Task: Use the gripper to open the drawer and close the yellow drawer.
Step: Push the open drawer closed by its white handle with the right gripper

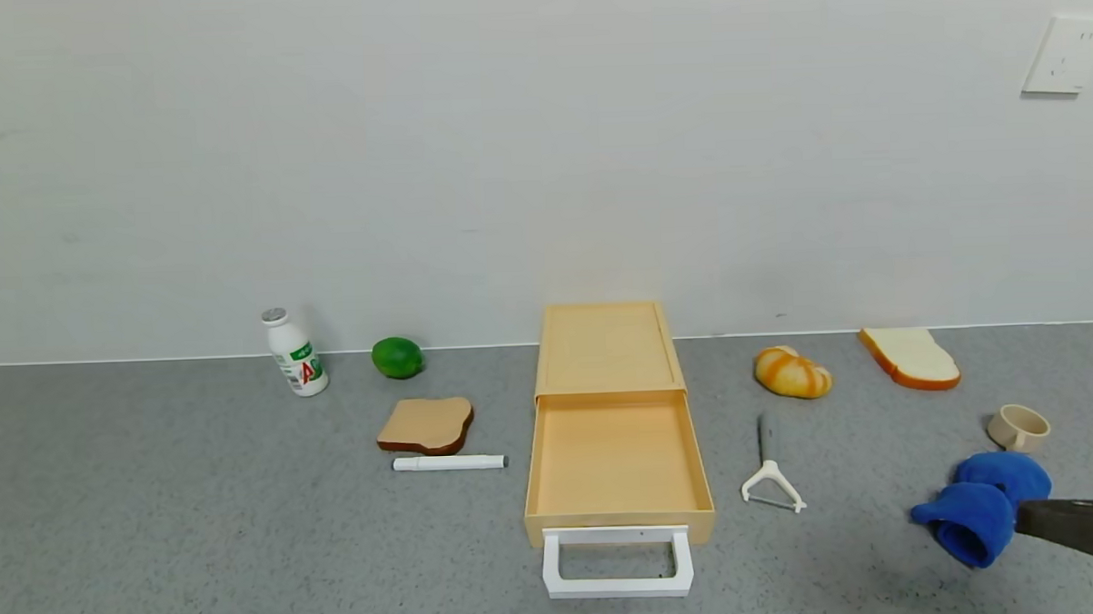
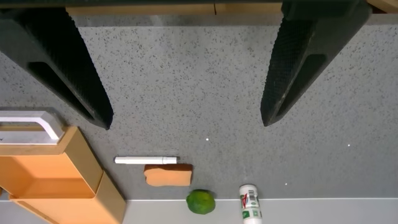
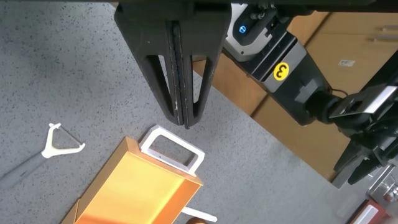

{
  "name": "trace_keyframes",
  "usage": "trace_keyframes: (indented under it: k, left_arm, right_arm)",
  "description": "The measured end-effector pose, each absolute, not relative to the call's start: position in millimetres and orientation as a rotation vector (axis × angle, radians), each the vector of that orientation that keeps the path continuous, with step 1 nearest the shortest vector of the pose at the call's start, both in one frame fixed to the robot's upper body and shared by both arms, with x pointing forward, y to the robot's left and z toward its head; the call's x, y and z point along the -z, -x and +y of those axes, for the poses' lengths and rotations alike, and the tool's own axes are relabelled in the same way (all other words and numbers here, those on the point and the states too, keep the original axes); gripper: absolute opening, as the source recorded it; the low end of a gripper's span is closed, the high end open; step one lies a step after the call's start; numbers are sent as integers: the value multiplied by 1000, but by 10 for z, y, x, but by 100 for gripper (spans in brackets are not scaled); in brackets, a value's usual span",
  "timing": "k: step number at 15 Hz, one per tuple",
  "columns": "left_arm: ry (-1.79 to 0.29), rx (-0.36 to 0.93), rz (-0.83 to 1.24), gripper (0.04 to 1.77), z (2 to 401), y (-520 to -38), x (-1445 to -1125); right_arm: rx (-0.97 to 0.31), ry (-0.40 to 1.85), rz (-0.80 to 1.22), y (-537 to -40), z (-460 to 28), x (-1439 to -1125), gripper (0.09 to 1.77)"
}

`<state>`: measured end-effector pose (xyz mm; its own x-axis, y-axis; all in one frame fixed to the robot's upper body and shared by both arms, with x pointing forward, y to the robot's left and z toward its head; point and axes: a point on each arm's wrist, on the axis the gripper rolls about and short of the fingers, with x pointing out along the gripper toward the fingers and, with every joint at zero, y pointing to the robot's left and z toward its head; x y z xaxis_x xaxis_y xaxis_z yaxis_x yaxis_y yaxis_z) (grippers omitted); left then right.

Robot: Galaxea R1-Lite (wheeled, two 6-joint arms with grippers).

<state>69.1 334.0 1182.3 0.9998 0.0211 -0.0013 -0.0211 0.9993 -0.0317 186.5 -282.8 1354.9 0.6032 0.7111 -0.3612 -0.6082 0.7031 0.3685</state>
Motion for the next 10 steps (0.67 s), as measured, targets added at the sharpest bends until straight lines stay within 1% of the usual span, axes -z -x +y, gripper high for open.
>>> trace_keyframes:
  k: [7,10]
  left_arm:
    - [31,-21,1,172,3340,-691,-11823]
    - [32,-21,1,172,3340,-691,-11823]
  right_arm:
    - [-779,-217,510,-1855,-2828,-13549,12]
    - [-786,-218,488,-1892,-2805,-13628,12]
